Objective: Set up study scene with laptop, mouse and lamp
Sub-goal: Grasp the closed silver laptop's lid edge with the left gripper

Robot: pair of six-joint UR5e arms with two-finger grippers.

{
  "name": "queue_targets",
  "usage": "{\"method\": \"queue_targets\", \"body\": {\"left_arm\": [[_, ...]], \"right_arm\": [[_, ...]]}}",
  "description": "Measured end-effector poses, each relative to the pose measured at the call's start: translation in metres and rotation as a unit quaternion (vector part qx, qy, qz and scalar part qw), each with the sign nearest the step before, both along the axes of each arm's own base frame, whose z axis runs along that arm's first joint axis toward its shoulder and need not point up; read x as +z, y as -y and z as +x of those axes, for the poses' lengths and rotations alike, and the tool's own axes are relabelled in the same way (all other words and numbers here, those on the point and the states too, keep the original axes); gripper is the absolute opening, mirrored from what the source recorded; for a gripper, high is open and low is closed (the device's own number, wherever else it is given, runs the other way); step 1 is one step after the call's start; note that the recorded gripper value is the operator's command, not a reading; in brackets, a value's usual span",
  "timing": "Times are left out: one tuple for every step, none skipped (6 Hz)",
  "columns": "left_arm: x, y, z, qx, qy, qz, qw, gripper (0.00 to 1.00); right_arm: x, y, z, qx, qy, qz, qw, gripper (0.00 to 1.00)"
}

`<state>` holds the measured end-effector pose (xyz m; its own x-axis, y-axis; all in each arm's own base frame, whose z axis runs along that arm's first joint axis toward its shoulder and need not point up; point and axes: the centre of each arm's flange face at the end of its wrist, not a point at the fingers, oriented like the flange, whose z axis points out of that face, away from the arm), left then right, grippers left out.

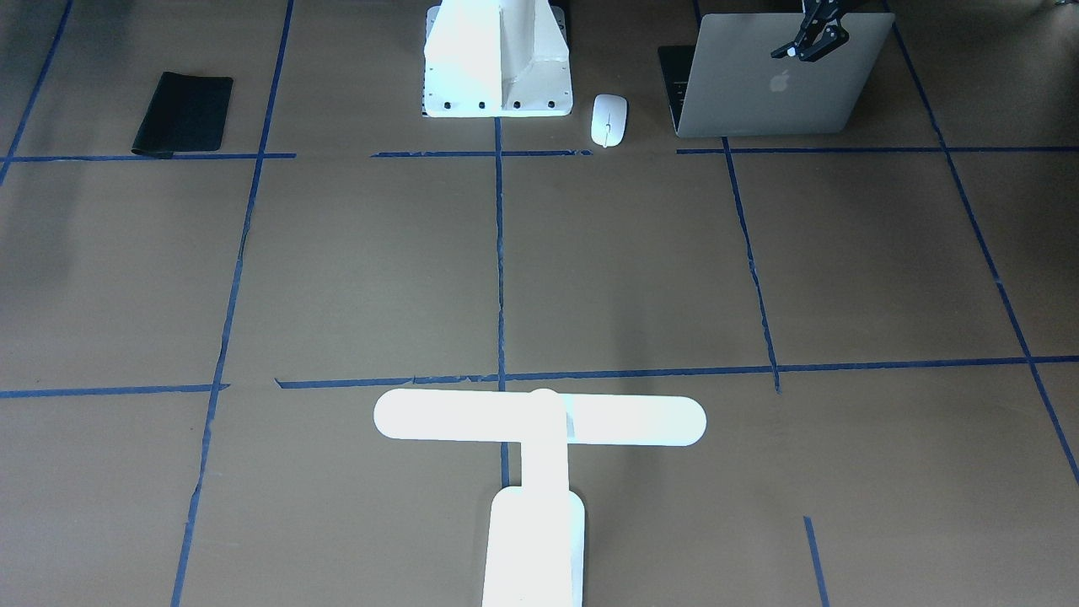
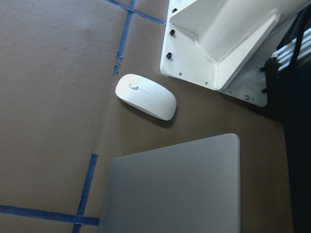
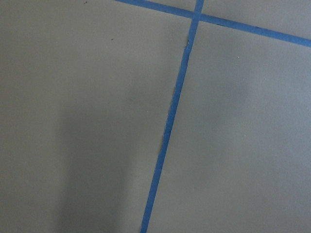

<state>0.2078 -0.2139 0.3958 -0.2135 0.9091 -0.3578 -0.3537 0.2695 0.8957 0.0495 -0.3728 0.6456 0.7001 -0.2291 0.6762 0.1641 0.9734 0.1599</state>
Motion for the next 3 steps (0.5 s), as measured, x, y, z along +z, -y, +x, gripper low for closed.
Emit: {"method": "queue_targets", "body": {"left_arm": [[0.002, -0.001, -0.002, 0.005, 0.001, -0.006, 1.0000, 1.00], [0.009, -0.002, -0.001, 0.009, 0.008, -0.011, 0.9999, 1.00], [0.020, -0.002, 0.001, 0.011, 0.018, -0.017, 0.9996, 1.00]], "right_arm": [[0.000, 0.000, 0.000, 0.000, 0.000, 0.000, 1.0000, 1.00], [0.000, 0.000, 0.000, 0.000, 0.000, 0.000, 1.0000, 1.00], [0.000, 0.000, 0.000, 0.000, 0.000, 0.000, 1.0000, 1.00]]}}
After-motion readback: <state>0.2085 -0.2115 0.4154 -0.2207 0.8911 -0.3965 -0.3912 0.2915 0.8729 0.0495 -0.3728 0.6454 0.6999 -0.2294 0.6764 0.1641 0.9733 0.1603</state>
